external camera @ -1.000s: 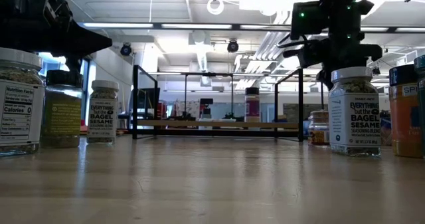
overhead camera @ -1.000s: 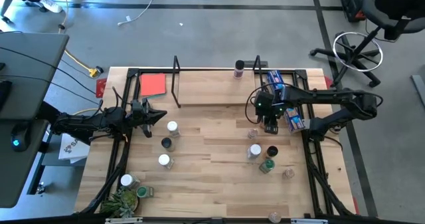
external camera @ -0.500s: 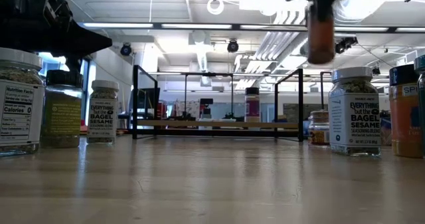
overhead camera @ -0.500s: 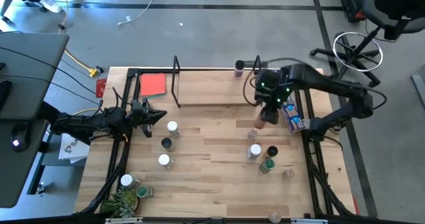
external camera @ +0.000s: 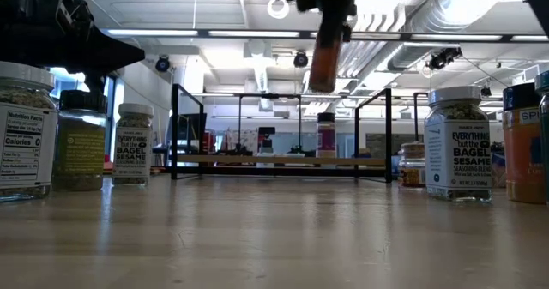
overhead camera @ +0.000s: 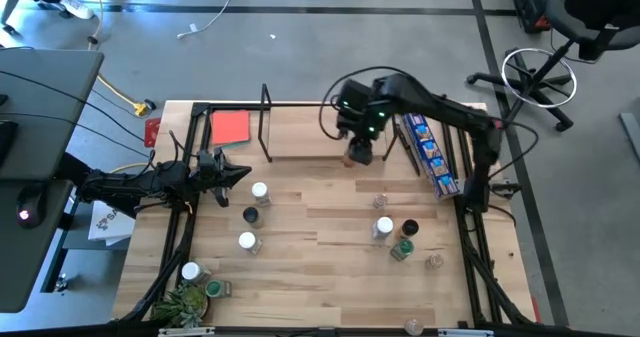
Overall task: Shelf spices
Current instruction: Put the top right black seasoning bottle on the shelf aligned with the other black seasoning bottle
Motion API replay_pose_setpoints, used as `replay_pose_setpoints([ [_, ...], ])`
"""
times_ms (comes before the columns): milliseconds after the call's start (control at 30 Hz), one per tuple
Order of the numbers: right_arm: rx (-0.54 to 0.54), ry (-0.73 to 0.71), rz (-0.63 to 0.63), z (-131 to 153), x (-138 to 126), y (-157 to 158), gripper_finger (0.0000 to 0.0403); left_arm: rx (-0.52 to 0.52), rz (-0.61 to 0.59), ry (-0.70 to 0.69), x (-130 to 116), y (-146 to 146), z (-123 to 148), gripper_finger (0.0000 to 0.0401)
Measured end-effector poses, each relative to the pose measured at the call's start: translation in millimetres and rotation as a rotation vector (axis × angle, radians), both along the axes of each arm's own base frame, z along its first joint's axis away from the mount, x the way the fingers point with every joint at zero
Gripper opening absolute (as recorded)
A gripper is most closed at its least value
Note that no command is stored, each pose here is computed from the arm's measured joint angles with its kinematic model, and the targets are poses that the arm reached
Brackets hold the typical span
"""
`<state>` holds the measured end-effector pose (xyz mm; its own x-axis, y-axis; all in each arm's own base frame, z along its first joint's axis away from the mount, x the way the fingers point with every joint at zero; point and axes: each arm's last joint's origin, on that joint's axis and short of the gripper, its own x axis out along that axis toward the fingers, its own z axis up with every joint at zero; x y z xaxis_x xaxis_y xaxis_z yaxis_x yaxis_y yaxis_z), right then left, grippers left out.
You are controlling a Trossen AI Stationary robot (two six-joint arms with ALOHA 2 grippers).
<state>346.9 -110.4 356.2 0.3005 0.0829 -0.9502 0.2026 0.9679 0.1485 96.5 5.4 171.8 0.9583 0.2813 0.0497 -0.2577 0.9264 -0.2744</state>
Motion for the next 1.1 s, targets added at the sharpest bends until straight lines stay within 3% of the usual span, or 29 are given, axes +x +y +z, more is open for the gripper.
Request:
replay_pose_setpoints([
  [133,-0.066,0.072,-0.043,-21,10,-31,0.0188,0.0,0.0,0.0,0,0,0,0.0001],
  [367,-0.051,0.192,-0.108,-53,10,-68,0.0188,0.001,0.0,0.001,0,0,0,0.0001],
  [667,-0.144,0.187,-0.063,-61,14,-84,0.0188,0.001,0.0,0.002,0,0,0,0.0001],
  [1100,-0.126,0.203,-0.041,-67,3,-98,0.0188,0.001,0.0,0.003,0,0,0,0.0001],
])
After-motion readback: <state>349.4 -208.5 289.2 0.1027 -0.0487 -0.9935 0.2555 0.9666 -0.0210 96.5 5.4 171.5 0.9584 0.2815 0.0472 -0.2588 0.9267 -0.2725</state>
